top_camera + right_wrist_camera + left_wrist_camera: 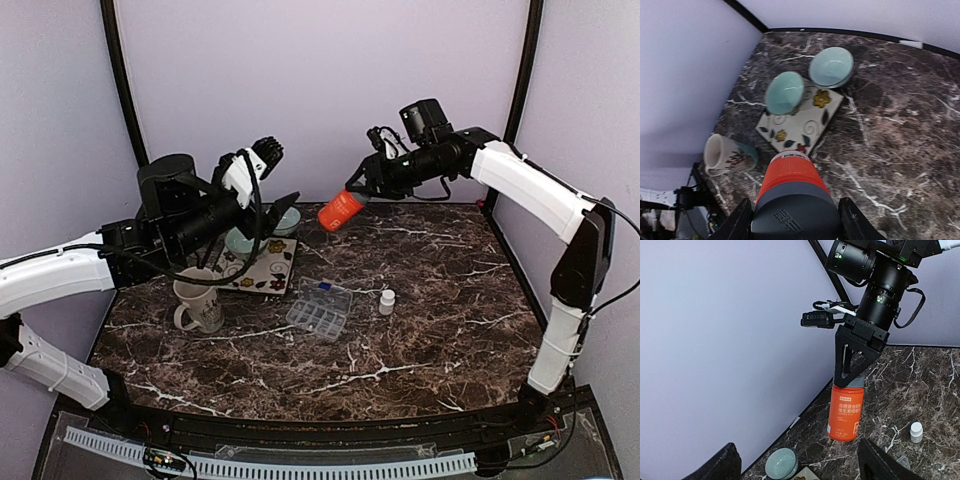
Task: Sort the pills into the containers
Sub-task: Place the pill bottle at the center of the board.
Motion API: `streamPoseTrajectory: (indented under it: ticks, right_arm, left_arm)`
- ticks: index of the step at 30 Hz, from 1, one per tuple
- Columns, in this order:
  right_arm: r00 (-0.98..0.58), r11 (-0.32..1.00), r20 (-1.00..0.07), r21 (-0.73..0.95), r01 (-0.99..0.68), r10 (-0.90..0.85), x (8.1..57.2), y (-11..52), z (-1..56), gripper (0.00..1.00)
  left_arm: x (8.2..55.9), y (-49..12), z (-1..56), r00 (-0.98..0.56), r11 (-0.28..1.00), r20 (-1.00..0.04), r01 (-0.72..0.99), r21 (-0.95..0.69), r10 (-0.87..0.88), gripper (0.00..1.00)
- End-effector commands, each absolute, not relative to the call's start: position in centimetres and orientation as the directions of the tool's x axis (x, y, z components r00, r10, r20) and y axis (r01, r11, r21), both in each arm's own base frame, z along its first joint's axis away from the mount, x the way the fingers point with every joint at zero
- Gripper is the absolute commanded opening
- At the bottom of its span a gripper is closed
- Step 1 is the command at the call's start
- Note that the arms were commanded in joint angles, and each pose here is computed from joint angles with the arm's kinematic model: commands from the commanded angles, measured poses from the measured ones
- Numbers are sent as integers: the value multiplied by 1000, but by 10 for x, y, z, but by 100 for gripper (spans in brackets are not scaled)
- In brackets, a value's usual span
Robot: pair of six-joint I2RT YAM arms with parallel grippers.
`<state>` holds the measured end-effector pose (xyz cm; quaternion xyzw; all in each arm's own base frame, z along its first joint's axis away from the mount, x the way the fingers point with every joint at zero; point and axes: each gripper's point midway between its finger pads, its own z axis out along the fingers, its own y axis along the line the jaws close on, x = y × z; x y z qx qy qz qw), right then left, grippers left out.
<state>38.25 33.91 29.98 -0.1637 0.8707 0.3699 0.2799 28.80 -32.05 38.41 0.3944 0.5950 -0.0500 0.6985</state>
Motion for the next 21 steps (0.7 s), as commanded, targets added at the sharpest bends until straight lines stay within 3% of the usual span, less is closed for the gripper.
streamPoseTrajectory:
  ticks: [1,8,21]
  right_arm:
    - [-786,880,-599,280,-384,-152,417,281,253,0]
    - [-818,959,-543,76,-272,-189,440,230,208,0]
    - [-863,976,-456,-92,-196,-216,461,190,151,0]
  left_arm:
    - [284,-315,378,194,699,-924,608,376,329,84]
    - [292,-313,369,80,703,-955,659,267,287,90]
    - [292,-310,360,-6,681,-971,714,164,241,92]
